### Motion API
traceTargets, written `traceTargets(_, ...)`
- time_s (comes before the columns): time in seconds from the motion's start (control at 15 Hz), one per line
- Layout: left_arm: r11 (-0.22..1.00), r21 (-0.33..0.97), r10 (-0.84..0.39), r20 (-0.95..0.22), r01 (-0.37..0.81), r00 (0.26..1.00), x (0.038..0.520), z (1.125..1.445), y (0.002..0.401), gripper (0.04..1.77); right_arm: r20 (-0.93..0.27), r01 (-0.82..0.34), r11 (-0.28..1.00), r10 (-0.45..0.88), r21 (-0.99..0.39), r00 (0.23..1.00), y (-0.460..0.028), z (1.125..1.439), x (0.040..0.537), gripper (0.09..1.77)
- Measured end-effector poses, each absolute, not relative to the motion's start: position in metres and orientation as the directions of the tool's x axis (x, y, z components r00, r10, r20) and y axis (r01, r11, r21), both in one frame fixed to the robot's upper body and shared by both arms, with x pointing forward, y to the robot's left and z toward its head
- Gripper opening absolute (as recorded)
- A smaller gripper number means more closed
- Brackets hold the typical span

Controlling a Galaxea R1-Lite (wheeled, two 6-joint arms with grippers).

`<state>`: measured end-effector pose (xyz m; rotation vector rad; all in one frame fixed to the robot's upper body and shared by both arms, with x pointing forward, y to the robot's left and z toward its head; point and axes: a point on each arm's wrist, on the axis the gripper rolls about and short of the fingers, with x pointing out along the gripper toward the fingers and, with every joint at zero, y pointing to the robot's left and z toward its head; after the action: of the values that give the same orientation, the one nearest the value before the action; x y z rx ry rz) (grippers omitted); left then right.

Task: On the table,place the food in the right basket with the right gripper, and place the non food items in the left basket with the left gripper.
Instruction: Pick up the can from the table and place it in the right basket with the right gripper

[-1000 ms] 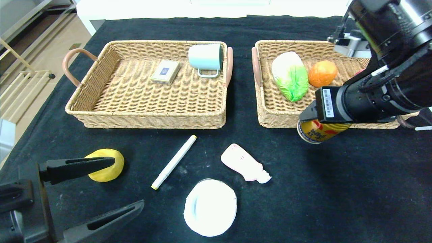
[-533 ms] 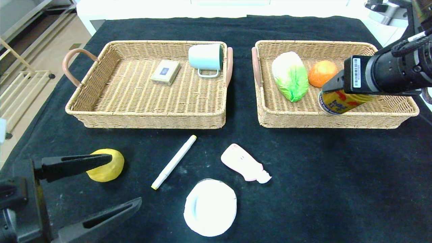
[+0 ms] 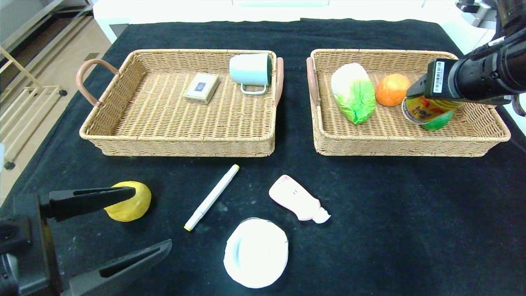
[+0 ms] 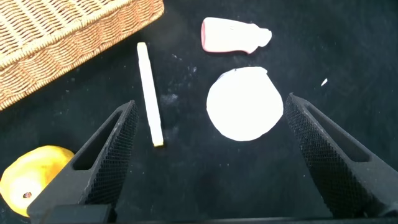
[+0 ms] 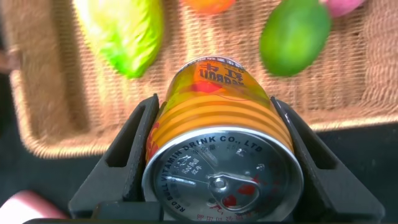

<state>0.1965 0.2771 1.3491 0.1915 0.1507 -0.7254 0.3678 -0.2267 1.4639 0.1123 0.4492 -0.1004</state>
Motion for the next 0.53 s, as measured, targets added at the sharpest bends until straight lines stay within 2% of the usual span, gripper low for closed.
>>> traceTargets(0.53, 0.732, 0.121, -0.642, -0.205, 0.670, 0.739, 0.197, 1.349, 0.277, 1.72, -0.426, 0.160, 0.982, -0.105, 0.097, 0.899, -0.229, 1.452, 0.395, 1.22)
